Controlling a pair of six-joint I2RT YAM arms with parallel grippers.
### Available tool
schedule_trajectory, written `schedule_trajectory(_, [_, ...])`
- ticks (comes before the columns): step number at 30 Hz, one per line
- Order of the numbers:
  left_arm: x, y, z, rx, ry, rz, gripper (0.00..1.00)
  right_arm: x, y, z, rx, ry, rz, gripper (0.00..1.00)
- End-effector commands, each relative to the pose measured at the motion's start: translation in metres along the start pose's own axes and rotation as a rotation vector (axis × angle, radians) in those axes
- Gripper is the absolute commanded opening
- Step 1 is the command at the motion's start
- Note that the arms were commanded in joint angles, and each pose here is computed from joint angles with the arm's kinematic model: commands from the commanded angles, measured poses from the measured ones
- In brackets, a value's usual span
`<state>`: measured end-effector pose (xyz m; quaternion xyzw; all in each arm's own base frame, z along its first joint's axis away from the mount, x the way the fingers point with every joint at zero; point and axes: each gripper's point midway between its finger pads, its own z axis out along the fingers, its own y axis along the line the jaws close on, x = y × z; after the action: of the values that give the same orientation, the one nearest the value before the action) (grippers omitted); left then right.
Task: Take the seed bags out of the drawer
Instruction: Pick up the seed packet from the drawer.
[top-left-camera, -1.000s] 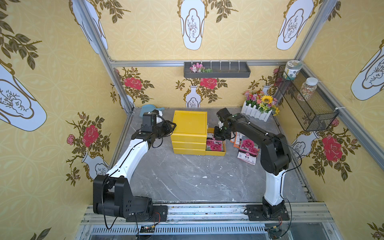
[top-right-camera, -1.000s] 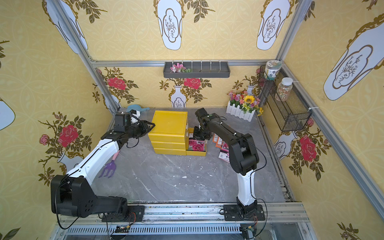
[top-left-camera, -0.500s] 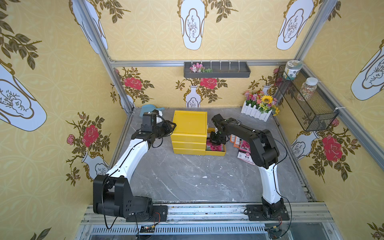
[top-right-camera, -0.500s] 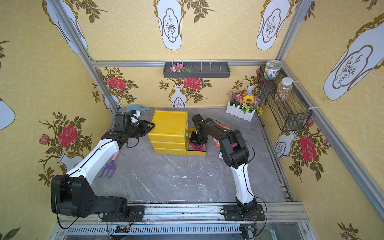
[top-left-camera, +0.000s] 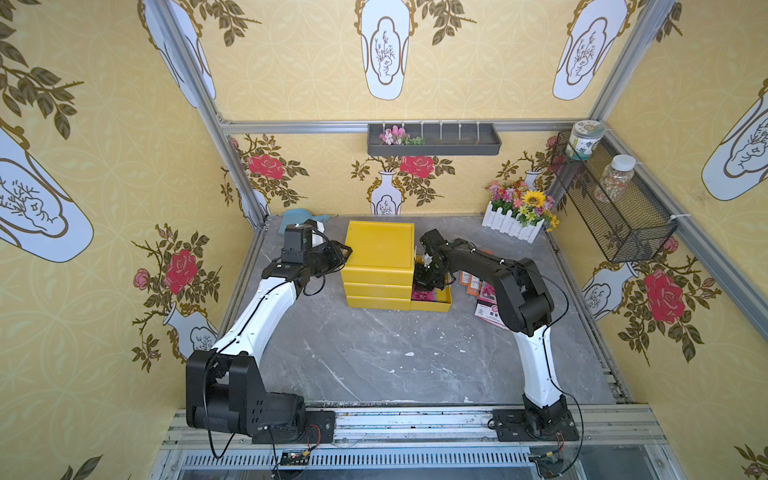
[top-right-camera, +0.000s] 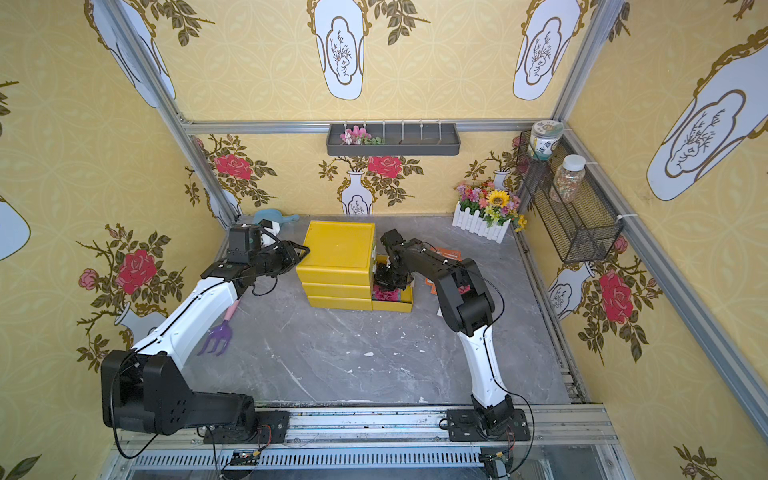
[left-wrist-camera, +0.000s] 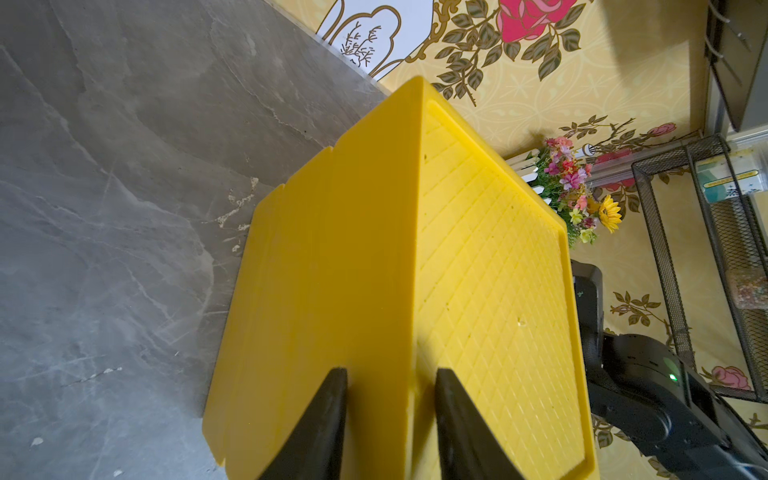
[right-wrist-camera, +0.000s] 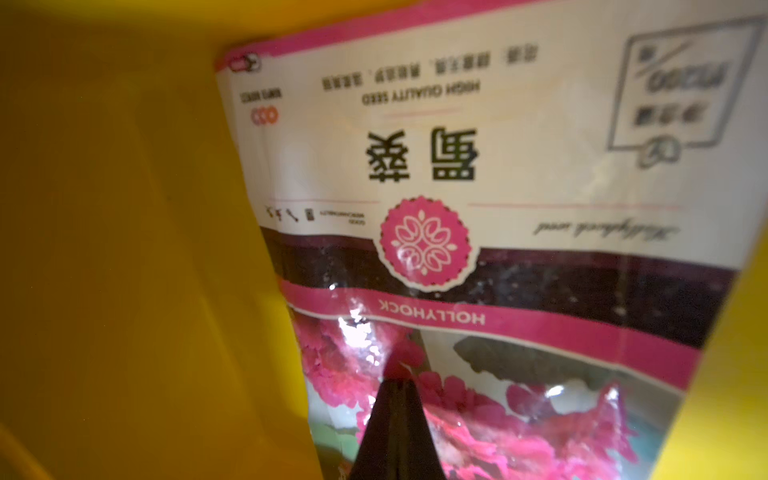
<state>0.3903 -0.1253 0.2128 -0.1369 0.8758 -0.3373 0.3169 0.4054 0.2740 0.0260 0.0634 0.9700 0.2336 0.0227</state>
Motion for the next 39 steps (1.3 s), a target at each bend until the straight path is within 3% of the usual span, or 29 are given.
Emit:
schedule_trajectory(1, [0.039,0.034,0.001,-0.127,0.147,-0.061,0.39,0.001,0.009,-0.008,-0.043,-0.001,-0.007,0.11])
schedule_trajectory(10, [0.038,0.033,0.003,-0.121,0.147,-0.064,0.39,-0.001,-0.012,-0.043,0.112,-0.053,-0.029,0.26])
schedule_trajectory(19, [0.040,0.033,0.002,-0.115,0.143,-0.069,0.39,-0.003,-0.036,-0.046,0.250,-0.080,-0.008,0.46])
schedule_trajectory(29, [0.041,0.032,0.000,-0.114,0.142,-0.071,0.39,-0.012,-0.040,-0.030,0.275,-0.072,0.001,0.53])
schedule_trajectory(39, [0.041,0.033,-0.001,-0.116,0.140,-0.072,0.39,-0.011,-0.042,-0.013,0.255,-0.047,0.021,0.52])
